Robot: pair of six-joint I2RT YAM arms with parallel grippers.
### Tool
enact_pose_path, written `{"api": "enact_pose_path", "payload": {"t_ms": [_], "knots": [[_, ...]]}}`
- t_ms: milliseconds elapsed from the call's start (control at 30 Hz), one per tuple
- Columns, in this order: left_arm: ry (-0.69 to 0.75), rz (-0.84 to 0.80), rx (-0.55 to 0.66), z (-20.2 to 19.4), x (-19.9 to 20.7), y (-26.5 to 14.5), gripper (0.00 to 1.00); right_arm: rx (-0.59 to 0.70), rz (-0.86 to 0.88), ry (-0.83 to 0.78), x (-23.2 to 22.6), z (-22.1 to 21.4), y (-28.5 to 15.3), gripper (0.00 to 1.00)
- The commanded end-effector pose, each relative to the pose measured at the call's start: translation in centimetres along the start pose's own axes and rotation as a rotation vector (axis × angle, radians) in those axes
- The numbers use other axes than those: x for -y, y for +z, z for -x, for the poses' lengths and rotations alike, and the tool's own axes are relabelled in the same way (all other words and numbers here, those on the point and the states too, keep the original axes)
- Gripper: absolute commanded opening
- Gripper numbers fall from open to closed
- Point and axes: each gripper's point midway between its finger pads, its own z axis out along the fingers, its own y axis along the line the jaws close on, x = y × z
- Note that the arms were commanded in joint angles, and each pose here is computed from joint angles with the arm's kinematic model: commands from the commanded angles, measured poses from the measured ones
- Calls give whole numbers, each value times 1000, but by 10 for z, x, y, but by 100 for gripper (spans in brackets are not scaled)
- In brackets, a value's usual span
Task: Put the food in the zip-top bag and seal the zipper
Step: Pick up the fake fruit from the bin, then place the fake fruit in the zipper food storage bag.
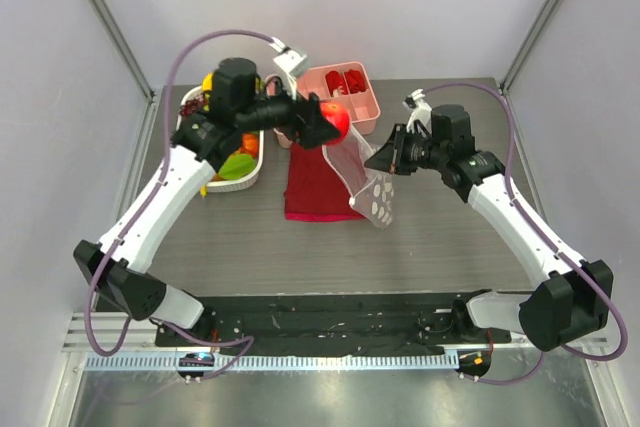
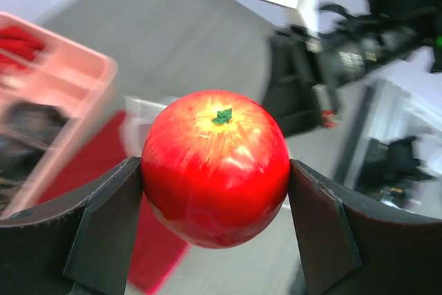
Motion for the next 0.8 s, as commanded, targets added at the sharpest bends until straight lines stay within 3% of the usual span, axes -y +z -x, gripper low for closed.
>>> {"api": "enact_pose_path", "payload": {"t_ms": [0,200,400,533,567,767], "knots": [[-144,-142,22,-11,39,35,63,52,53,-13,-11,13,-4,1],[-367,-111,-62,-60,26,75,66,61,58,0,-10,17,-6,1],[-388,-3,-160,-96,7,79,71,80,56,10,-8,19,-12,1],[-351,46,-267,-110,0,72,87,92,67,7,-9,21,-13,1],[-335,50,-277,-109,-1,69,99,92,71,5,-10,21,-13,1],[-127,70,-279,-85,-5,23,100,90,67,26,-5,17,-15,1]]}}
